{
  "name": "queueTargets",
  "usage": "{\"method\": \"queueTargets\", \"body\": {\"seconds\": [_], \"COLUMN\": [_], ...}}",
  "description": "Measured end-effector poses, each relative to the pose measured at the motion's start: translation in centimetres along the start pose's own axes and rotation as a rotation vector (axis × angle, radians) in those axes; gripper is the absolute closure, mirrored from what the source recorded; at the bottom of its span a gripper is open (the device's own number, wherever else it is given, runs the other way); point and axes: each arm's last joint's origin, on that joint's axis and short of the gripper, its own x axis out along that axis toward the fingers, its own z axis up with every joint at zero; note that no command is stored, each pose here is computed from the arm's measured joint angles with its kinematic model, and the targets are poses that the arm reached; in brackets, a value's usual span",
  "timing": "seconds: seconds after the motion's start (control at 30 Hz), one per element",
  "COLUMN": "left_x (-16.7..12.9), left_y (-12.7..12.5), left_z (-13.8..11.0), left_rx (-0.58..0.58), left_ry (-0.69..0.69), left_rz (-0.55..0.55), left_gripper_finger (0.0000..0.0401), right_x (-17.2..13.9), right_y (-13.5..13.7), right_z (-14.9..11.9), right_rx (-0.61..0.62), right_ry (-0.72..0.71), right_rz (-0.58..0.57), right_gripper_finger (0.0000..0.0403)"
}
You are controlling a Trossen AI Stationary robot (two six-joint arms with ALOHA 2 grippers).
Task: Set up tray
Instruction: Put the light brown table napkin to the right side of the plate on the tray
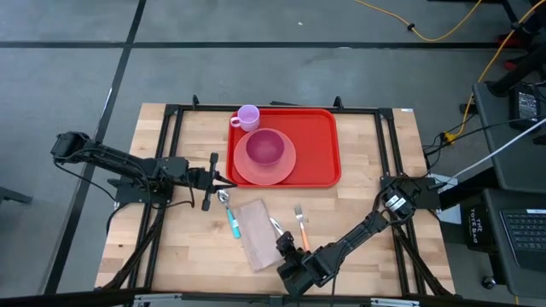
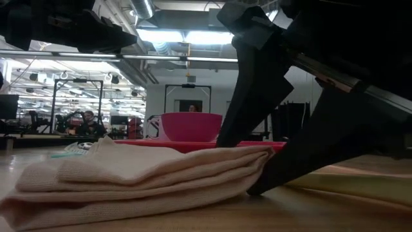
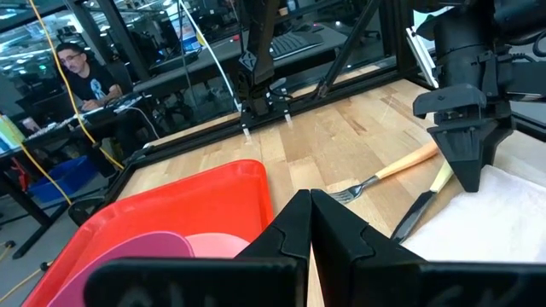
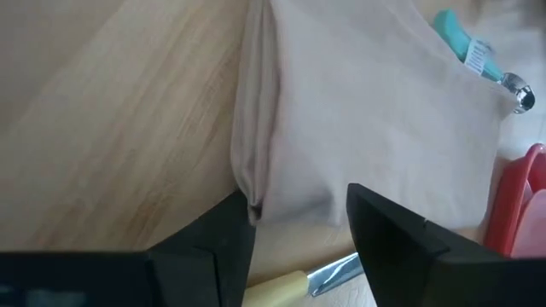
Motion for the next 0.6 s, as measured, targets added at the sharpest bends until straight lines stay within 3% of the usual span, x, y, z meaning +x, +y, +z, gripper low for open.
{"method": "queueTargets", "body": {"seconds": [0.6], "left_x": [0.0], "left_y": [0.0], "left_z": [0.0], "left_rx": [-0.001], "left_ry": [0.0], "left_rz": [0.0], "left_gripper_finger": [0.0397], "right_x": [0.1], "right_y": [-0.1], "right_z": [0.68], "right_rx": [-0.004], "right_ry": [-0.064], "right_rz": [-0.009], "right_gripper_finger": [0.0215]}}
